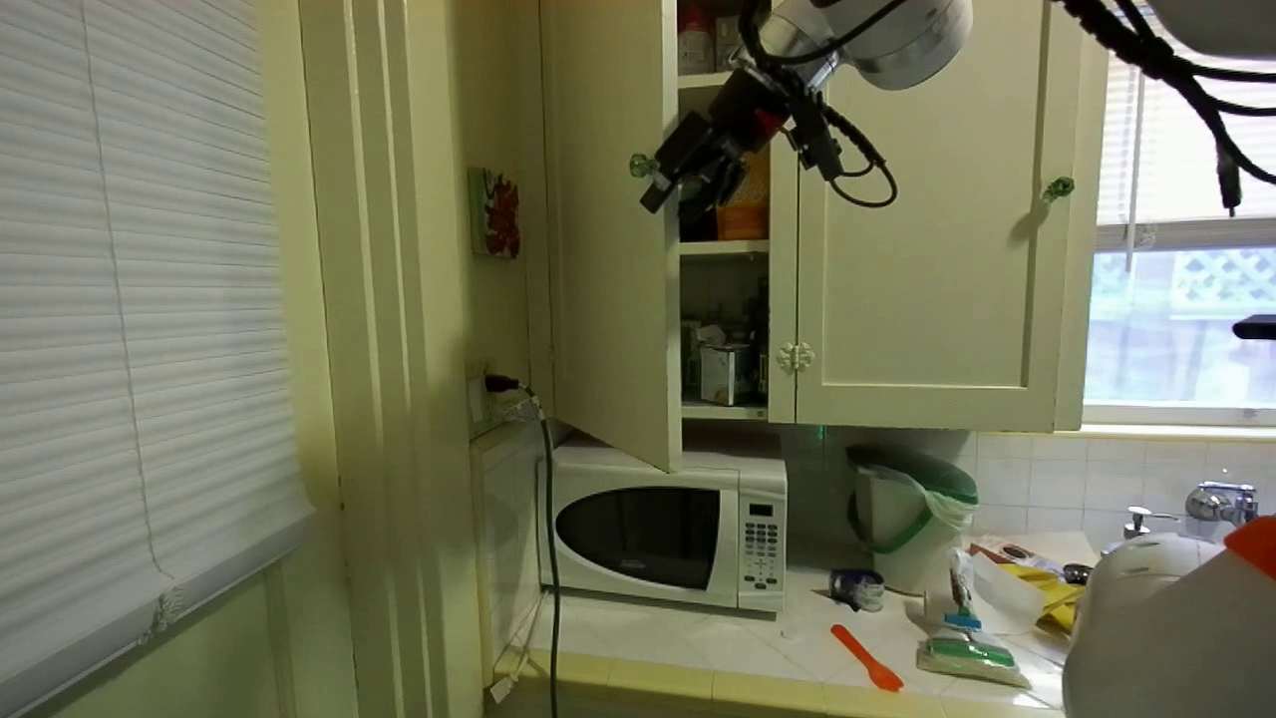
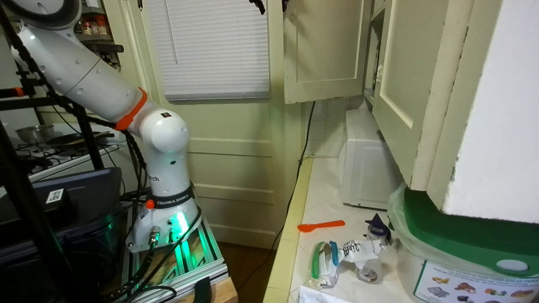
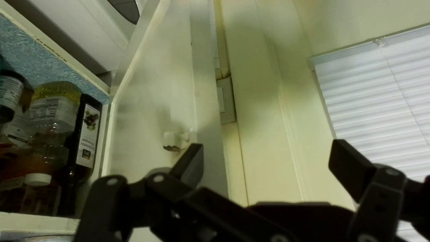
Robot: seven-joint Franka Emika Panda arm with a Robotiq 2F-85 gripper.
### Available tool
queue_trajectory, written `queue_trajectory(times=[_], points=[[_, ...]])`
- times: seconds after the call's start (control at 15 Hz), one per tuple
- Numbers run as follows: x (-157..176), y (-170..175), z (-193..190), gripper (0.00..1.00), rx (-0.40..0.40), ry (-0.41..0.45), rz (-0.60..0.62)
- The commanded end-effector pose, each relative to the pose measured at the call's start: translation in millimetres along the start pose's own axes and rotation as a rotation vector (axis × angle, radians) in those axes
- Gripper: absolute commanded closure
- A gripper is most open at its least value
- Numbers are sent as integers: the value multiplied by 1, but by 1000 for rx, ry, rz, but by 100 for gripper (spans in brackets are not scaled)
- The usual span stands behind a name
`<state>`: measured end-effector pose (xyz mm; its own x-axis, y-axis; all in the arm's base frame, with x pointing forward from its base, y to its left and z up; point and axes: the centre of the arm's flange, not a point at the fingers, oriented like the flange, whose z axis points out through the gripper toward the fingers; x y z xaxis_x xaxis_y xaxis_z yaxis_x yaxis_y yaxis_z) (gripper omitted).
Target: Open the left cabinet door
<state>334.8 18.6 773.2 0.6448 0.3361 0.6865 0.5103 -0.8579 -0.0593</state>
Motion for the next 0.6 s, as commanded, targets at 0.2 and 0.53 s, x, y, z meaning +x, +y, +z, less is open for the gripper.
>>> queue_trajectory(times=[0.2, 0.53], points=[[5, -31, 48, 0, 71, 62, -38], [14, -61, 56, 0, 127, 141, -35]])
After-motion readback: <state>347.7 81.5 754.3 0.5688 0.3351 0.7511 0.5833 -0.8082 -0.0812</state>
